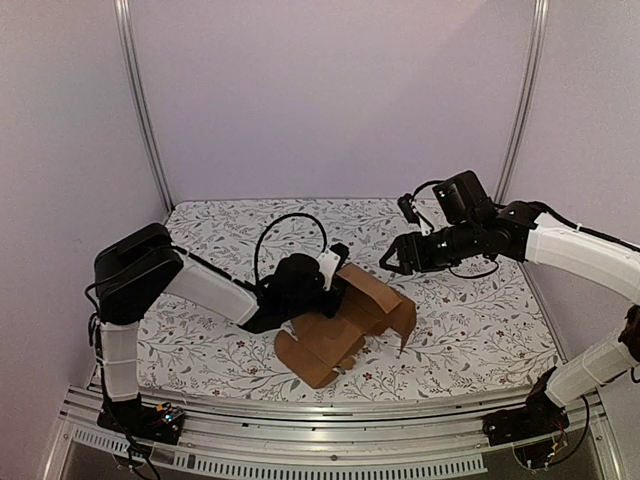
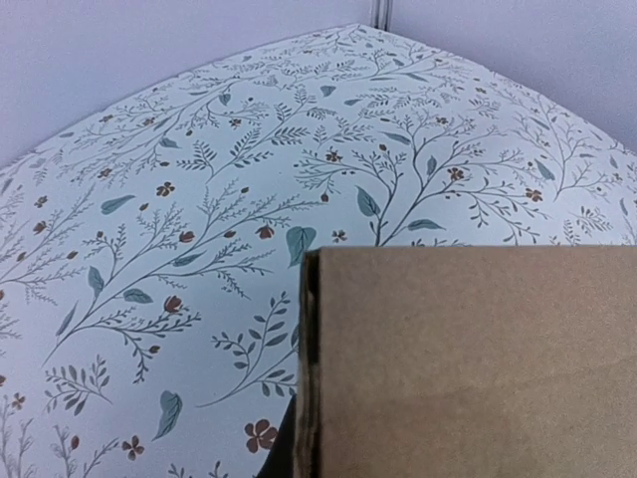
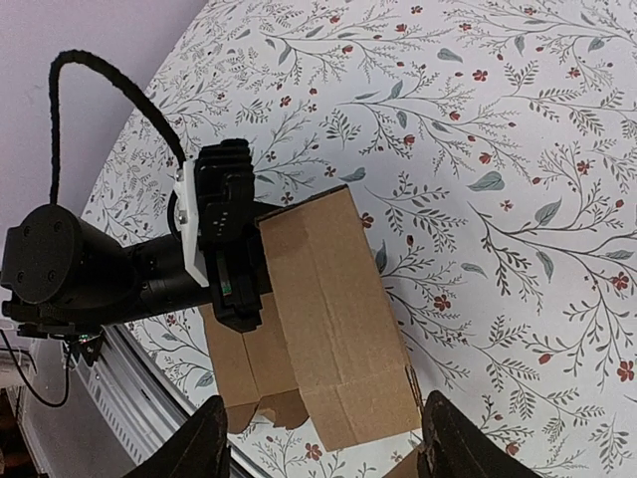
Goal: Fold the paper box
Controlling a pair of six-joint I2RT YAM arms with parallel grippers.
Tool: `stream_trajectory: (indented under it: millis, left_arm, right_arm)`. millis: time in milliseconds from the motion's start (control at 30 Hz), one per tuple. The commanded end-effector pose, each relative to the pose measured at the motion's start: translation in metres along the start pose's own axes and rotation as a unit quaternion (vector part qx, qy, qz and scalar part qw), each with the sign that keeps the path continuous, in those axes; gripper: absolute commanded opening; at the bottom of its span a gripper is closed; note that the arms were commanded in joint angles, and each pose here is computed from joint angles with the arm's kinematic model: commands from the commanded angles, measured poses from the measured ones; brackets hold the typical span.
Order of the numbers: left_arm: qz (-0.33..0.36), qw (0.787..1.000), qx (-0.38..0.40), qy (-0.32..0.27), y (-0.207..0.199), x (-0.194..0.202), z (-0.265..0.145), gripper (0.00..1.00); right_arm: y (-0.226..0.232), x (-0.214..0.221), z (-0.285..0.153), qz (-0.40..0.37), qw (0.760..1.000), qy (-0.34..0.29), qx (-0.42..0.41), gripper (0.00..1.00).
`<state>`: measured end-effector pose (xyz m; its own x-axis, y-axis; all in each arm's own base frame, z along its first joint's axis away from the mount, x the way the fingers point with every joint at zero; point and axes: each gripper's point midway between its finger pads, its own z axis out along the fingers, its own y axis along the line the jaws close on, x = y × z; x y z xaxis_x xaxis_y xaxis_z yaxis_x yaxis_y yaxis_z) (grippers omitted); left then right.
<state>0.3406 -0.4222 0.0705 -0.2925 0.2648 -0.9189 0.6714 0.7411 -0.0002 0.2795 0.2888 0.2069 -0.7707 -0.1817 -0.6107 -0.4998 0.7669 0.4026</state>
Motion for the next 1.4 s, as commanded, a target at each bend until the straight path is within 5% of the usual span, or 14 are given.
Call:
stream_trajectory:
  millis: [0, 333, 600, 1367]
  left_arm:
    - [-0.05, 0.997, -0.05, 0.034, 0.021, 0.002, -0.016, 0.0]
    - [-0.111, 0.982, -0.111, 0.108, 0.038, 0.018, -0.022, 0.0]
    - [-0.128, 0.971, -0.158, 0.126, 0.044, 0.027, -0.03, 0.0]
    - [-0.141, 0.966, -0.174, 0.125, 0.03, 0.024, -0.036, 0.0]
  right_arm:
    - [0.002, -0.008, -0.016, -0.007, 1.0, -0.009, 0.007, 0.62]
    - [0.003, -0.004, 0.009, 0.046, 0.999, 0.012, -0.004, 0.2]
    - [-0.014, 0.006, 0.044, 0.071, 0.996, 0.034, 0.041, 0.01]
    - [-0.012, 0.027, 0.109, 0.127, 0.989, 0.057, 0.054, 0.0]
